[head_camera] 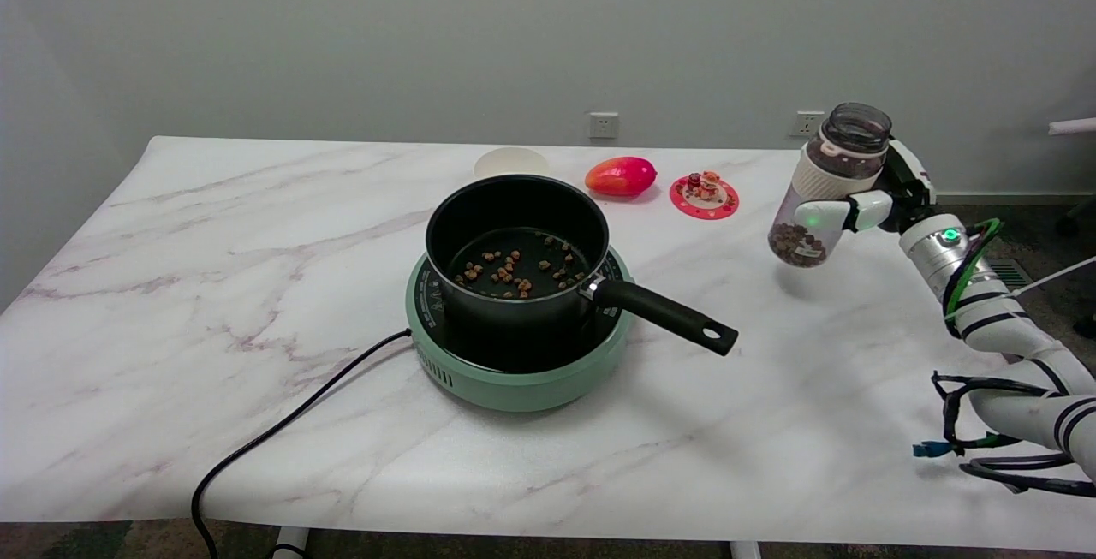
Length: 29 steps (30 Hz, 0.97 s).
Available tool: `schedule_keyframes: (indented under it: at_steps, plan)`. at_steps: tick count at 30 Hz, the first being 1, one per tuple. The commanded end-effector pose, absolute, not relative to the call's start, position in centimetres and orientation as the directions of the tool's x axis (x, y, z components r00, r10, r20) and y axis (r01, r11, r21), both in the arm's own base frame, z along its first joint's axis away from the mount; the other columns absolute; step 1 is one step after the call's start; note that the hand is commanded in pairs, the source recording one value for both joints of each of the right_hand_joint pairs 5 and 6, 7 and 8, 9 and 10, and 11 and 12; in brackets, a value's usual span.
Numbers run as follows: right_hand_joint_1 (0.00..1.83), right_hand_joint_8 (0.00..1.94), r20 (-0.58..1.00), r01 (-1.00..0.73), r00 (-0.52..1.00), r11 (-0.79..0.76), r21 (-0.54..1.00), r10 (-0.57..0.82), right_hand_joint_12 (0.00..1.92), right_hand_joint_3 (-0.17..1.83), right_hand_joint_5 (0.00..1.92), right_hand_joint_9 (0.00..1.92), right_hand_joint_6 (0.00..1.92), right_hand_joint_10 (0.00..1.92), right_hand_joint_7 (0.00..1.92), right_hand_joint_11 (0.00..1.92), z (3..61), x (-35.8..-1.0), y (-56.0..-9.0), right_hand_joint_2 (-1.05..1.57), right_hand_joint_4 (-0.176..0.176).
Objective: Pick up the bottle.
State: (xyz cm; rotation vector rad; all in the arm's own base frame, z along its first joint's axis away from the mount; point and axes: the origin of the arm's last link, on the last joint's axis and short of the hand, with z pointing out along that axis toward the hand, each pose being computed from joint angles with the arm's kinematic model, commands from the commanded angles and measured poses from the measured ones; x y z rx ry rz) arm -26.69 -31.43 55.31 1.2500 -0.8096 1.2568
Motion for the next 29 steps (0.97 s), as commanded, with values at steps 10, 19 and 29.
schedule_keyframes:
  at_steps: [10, 19, 29]
  plan:
    - [1.44, 1.92, 0.949, -0.901, 0.293, -0.299, 0.316, 0.120, 1.26, 0.50, 1.92, 1.44, 1.92, 1.44, 1.92, 1.26, 53.0, -19.0, -34.0, 1.26, 0.000]
    - [1.42, 1.92, 0.939, -0.874, 0.342, -0.361, 0.325, 0.017, 1.28, 0.44, 1.92, 1.45, 1.92, 1.45, 1.92, 1.28, 48.3, -15.7, -36.1, 1.30, 0.000]
    - [1.42, 1.92, 0.898, -0.844, 0.433, -0.385, 0.375, -0.076, 1.27, 0.40, 1.92, 1.42, 1.92, 1.42, 1.92, 1.27, 41.2, -13.3, -39.8, 1.30, 0.000]
